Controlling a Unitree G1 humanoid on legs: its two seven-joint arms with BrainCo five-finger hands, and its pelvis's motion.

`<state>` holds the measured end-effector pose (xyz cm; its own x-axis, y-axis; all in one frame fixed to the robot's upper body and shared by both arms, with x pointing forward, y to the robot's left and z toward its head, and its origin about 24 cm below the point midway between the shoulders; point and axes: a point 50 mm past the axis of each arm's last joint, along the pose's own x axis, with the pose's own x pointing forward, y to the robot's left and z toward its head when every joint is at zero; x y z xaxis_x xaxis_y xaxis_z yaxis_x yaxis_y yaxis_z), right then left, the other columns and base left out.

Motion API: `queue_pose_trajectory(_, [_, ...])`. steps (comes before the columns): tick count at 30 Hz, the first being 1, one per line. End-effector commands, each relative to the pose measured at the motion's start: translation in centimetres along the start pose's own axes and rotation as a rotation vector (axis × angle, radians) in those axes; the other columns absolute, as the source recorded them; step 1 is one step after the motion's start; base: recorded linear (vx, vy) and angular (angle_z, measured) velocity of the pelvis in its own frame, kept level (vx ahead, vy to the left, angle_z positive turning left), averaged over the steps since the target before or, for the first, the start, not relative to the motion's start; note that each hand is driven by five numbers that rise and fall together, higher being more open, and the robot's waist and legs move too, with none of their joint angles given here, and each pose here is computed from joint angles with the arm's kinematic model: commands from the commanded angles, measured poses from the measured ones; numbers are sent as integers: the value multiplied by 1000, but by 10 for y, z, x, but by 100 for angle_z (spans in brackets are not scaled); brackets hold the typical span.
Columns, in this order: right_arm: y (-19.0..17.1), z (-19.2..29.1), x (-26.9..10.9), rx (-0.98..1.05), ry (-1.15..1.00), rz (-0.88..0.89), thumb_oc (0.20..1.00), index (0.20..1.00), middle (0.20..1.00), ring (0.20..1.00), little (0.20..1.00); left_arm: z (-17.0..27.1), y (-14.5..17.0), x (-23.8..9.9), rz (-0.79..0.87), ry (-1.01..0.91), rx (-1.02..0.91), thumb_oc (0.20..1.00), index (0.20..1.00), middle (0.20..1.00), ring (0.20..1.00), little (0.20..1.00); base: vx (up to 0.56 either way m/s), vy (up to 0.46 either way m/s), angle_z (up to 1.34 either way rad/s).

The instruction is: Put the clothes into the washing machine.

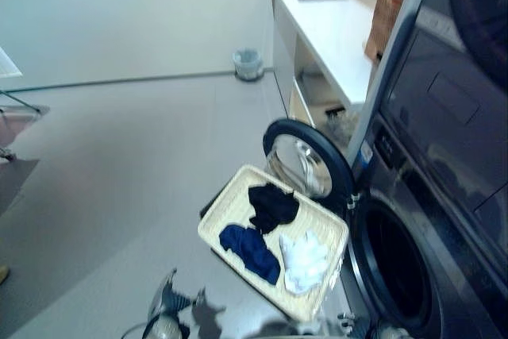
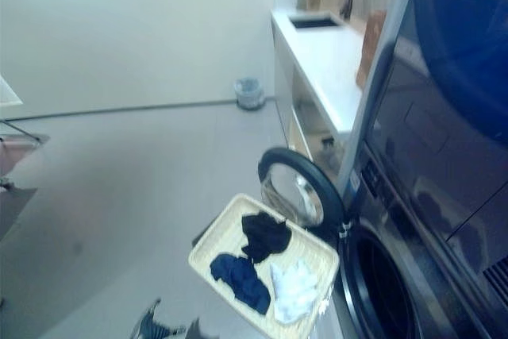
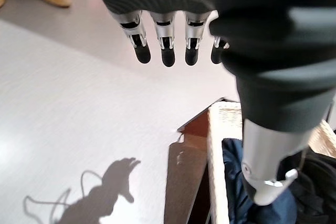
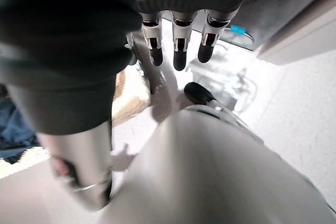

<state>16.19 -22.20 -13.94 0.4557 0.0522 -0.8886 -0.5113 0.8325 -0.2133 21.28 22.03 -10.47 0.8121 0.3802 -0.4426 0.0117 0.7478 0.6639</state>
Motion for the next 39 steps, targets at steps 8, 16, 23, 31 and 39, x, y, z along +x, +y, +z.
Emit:
queue_pose_trajectory(8, [-27, 60, 2, -45, -174, -58, 1000, 1000, 1000, 1000, 1000, 75, 49, 40, 160, -152, -84, 1000, 1000, 1000, 1000, 1000, -72, 49, -28])
queue_pose_trajectory(16, [-37, 115, -4, 41, -378, -90, 1000, 1000, 1000, 1000, 1000, 134, 121, 63, 312, -233, -29, 1000, 1000, 1000, 1000, 1000, -91, 10, -30])
queue_pose_trajectory(23, [-39, 131, -8, 32, -431, -105, 1000, 1000, 1000, 1000, 1000, 176, 147, 64, 390, -306, 37, 1000, 1000, 1000, 1000, 1000, -35, 36, -9])
queue_pose_trajectory(31, [-43, 149, -15, 53, -518, -122, 1000, 1000, 1000, 1000, 1000, 210, 172, 62, 438, -317, 120, 1000, 1000, 1000, 1000, 1000, -13, 16, -5])
queue_pose_trajectory(39, [-46, 163, -22, 72, -590, -139, 1000, 1000, 1000, 1000, 1000, 213, 176, 66, 266, -160, 338, 1000, 1000, 1000, 1000, 1000, 9, 18, -3])
